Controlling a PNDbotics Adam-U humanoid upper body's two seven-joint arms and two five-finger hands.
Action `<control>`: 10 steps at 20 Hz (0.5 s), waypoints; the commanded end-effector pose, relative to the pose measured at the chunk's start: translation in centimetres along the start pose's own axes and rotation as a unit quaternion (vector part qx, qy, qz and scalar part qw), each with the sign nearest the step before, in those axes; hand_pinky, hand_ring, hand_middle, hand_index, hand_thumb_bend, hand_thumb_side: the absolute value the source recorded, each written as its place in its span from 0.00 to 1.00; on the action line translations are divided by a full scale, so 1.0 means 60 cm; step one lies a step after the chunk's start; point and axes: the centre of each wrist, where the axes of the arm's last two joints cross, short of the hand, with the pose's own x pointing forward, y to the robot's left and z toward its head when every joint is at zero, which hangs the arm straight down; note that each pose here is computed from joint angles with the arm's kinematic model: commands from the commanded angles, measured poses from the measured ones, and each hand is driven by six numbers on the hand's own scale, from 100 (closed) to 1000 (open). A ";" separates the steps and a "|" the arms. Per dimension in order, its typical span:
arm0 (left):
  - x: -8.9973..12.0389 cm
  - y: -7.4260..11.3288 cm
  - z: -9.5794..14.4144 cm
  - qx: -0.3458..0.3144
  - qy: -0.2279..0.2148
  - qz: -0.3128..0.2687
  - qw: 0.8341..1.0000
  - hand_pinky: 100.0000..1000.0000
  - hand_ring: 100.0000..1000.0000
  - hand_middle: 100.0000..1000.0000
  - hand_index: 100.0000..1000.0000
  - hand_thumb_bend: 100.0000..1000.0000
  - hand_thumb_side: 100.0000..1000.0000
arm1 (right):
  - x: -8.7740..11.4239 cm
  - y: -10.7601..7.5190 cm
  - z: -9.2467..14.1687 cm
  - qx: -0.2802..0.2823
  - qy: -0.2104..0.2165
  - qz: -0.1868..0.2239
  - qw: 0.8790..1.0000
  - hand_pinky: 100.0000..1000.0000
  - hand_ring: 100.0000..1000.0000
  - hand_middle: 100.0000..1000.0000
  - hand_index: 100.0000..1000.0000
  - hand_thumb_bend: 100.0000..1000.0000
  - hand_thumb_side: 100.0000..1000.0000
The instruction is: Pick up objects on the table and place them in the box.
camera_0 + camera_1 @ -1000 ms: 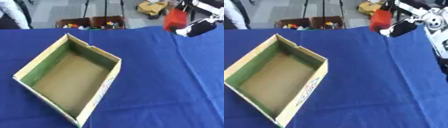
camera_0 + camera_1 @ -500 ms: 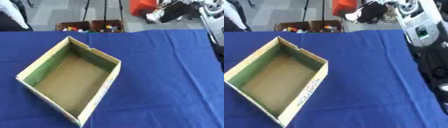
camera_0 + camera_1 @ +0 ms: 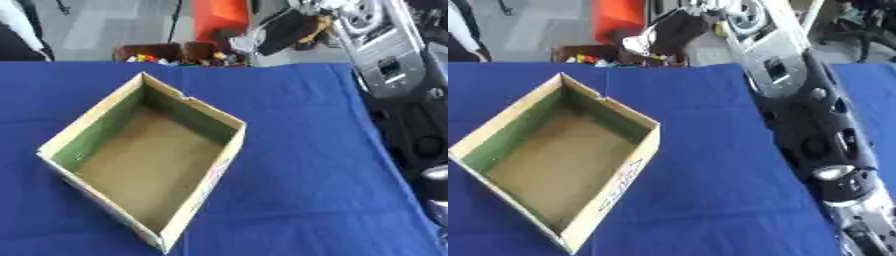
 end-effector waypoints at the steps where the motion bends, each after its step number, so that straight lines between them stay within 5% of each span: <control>1: 0.009 0.007 -0.010 -0.001 -0.012 -0.005 1.000 0.48 0.59 0.76 0.87 0.00 0.69 | 0.017 0.004 -0.014 -0.011 -0.006 -0.001 1.000 0.37 0.53 0.45 0.43 0.14 0.17; 2: 0.010 0.008 -0.010 0.004 -0.011 -0.007 1.000 0.48 0.59 0.76 0.87 0.00 0.69 | 0.019 0.013 -0.018 -0.014 -0.002 -0.006 1.000 0.36 0.53 0.45 0.43 0.15 0.16; 3: 0.010 0.008 -0.009 0.011 -0.012 -0.006 1.000 0.48 0.60 0.76 0.87 0.00 0.76 | 0.020 0.023 -0.022 -0.015 0.004 -0.011 1.000 0.36 0.53 0.45 0.43 0.27 0.10; 4: 0.010 0.009 -0.009 0.019 -0.013 -0.005 1.000 0.48 0.60 0.76 0.87 0.00 0.69 | 0.021 0.034 -0.026 -0.014 0.010 -0.016 1.000 0.36 0.53 0.45 0.43 0.16 0.15; 10: 0.010 0.011 -0.006 0.046 -0.012 -0.006 0.999 0.48 0.59 0.76 0.87 0.00 0.69 | 0.023 0.082 -0.041 -0.004 0.034 -0.028 0.999 0.37 0.53 0.45 0.43 0.18 0.13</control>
